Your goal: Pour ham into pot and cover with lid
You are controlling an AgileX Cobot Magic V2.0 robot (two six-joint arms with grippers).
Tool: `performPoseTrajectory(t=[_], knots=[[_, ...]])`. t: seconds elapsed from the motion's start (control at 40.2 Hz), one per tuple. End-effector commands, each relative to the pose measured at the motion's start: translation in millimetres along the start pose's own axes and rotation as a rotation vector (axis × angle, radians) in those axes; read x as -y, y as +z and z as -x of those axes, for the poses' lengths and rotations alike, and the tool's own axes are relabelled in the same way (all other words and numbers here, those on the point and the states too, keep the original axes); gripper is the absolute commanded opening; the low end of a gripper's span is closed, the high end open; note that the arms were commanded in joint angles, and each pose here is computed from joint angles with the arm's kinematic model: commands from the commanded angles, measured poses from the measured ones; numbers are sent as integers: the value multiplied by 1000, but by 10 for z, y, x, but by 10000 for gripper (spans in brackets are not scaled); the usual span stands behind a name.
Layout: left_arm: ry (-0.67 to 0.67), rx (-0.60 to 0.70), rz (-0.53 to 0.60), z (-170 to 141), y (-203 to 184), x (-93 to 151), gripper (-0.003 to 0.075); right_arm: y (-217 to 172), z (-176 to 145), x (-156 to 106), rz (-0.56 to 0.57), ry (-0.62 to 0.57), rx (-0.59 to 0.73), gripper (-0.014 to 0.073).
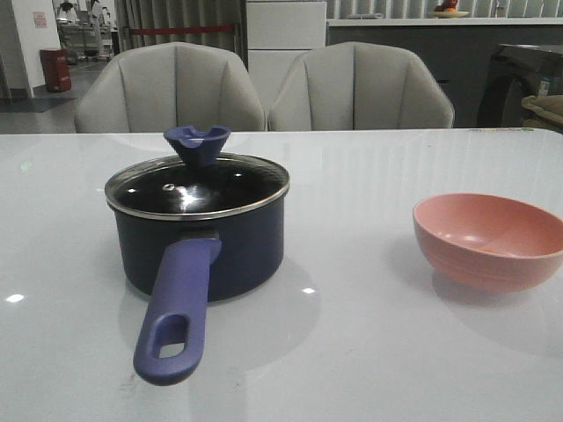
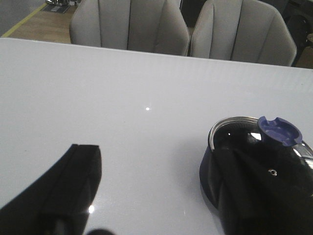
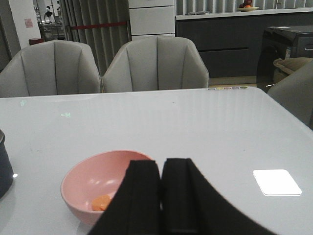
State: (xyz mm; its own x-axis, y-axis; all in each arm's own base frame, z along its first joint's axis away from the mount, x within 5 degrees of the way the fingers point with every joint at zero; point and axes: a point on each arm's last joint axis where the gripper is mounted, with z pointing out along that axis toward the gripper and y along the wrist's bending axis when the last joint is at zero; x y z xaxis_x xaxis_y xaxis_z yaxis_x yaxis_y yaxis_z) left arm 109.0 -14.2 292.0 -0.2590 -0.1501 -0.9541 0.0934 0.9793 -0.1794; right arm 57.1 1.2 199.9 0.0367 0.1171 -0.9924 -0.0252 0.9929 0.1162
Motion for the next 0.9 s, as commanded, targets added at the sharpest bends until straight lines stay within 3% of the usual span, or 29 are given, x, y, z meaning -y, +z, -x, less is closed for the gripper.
performPoseTrajectory(t=[0.0,0.298,0.522,0.696,0.871], knots=[[-20,24,-18,261,82,57,524,-19,81,-9,8,-10,101,142],[26,-143,-141,662,578,380,532,-19,81,-9,8,-10,101,142],[74,-298,-245,891,1036,768,678,-19,81,-9,8,-10,101,142],[115,-430,-297,1012,1387,1054,670,-19,81,-9,8,-10,101,142],[193,-570,-325,1074,1670,1302,596,-19,81,-9,8,-10,101,142]])
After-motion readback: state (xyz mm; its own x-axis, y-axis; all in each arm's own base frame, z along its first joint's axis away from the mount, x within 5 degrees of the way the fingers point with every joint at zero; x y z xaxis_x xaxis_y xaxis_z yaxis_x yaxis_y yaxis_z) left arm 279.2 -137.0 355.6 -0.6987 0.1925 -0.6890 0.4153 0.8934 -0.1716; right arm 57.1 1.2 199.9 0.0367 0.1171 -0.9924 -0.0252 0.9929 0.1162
